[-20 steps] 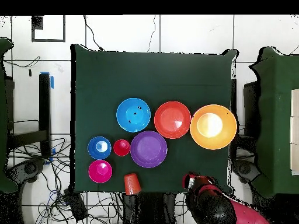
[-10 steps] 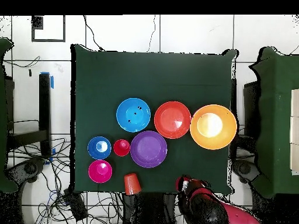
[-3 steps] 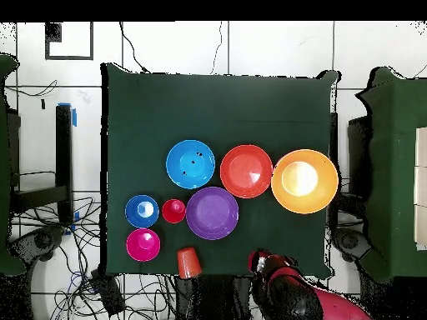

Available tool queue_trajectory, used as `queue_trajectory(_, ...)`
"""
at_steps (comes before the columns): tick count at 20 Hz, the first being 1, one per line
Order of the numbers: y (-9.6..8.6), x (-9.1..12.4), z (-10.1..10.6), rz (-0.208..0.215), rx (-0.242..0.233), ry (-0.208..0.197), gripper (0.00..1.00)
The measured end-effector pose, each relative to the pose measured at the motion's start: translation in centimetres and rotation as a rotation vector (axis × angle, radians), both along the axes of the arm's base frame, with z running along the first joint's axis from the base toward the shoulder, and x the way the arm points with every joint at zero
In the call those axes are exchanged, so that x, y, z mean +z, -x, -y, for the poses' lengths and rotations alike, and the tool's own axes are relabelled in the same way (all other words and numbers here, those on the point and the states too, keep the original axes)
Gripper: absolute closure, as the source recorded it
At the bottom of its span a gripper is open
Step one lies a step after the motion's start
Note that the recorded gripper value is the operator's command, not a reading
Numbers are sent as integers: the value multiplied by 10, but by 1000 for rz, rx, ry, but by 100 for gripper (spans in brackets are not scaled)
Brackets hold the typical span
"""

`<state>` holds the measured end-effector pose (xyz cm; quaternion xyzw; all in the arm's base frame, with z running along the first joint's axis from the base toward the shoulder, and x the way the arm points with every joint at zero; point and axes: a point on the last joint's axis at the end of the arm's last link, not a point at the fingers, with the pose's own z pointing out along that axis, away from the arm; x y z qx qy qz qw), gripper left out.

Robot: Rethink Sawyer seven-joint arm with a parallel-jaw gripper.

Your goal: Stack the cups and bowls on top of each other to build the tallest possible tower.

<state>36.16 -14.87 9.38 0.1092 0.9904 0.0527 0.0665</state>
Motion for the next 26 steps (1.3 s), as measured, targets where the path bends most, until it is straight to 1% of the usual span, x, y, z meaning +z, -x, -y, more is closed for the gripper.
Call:
queue_trajectory(4,-4,-5,-7,31,3,-1,100)
queue_trajectory(8,-6,-6,-10,50,6,12,100)
queue_trajectory(11,-4,-8,-10,56,3,18,100)
queue_trajectory(16,10,-19,-13,46,-5,8,100)
queue_trajectory(20,16,-26,-19,30,2,-14,100)
queue_trajectory(23,16,-25,-18,28,2,-11,100)
queue_trajectory(26,12,-20,-12,10,19,17,100)
